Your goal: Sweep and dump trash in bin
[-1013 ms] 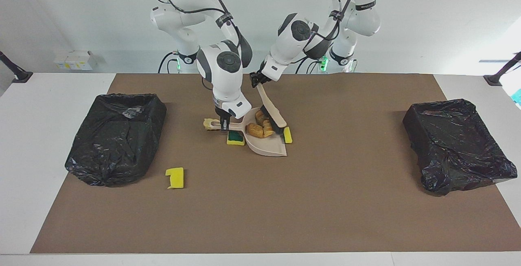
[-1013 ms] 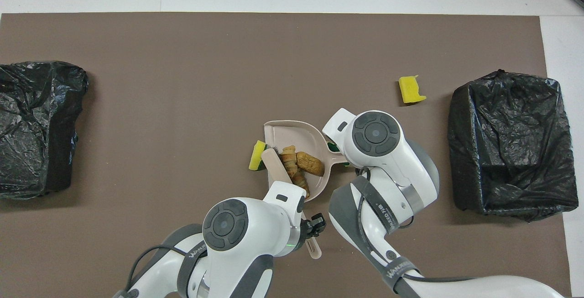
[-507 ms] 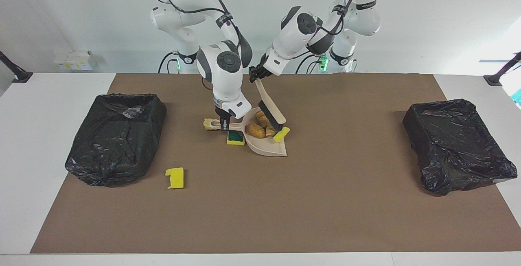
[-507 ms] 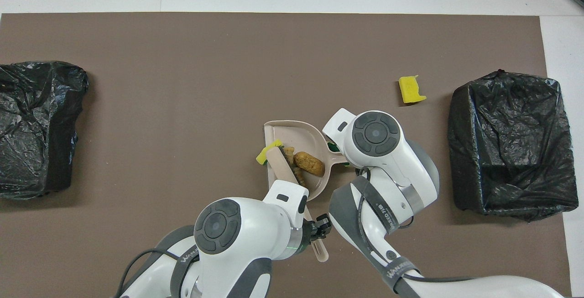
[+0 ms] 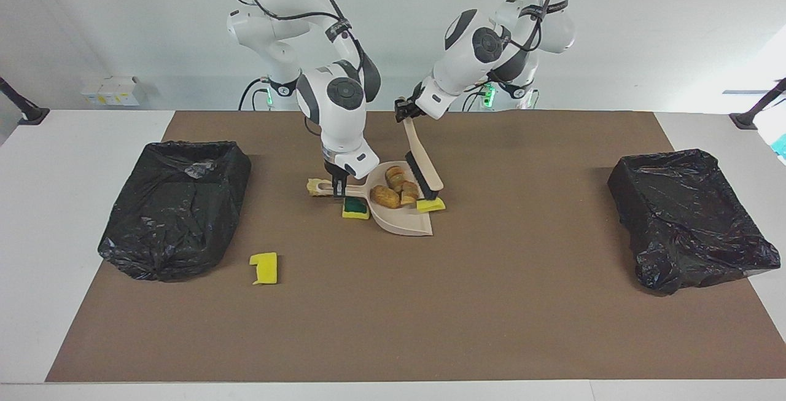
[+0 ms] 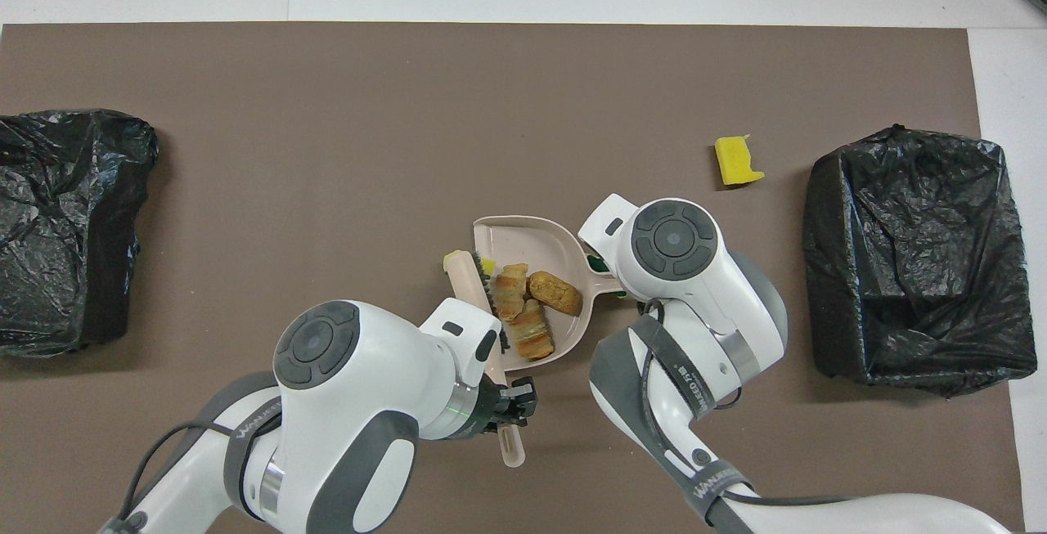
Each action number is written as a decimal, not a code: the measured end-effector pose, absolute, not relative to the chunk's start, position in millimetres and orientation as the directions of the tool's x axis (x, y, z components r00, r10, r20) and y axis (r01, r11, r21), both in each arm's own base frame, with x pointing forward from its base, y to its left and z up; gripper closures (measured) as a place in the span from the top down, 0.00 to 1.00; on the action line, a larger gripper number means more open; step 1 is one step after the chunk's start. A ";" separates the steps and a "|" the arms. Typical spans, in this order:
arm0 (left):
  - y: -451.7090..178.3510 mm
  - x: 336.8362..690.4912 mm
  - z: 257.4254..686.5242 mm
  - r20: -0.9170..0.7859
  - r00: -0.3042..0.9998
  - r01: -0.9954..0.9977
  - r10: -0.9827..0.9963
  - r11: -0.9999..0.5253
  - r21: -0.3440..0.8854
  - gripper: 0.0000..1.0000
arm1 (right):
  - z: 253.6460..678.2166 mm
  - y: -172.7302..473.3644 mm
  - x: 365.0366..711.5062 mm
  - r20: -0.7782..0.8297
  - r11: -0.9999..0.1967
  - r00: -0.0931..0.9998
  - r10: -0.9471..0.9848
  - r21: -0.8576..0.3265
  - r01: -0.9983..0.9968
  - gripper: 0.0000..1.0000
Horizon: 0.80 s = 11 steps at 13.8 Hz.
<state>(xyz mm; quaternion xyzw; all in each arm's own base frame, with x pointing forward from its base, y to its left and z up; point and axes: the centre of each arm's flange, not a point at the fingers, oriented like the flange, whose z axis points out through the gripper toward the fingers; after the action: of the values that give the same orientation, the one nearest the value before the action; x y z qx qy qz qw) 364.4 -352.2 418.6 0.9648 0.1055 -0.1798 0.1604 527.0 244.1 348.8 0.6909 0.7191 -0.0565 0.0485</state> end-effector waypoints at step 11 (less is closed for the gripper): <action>-260.7 355.0 384.7 -0.342 0.888 -0.257 -0.309 -0.948 0.190 0.26 | 348.1 243.6 526.6 -0.149 0.038 -0.040 0.988 -0.016 0.999 0.33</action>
<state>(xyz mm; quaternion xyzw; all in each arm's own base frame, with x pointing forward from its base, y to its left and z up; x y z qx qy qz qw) 355.0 -260.7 384.7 0.9690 -0.1459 -0.1869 0.0697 526.6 243.6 348.1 0.6912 0.7187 -0.0573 0.0482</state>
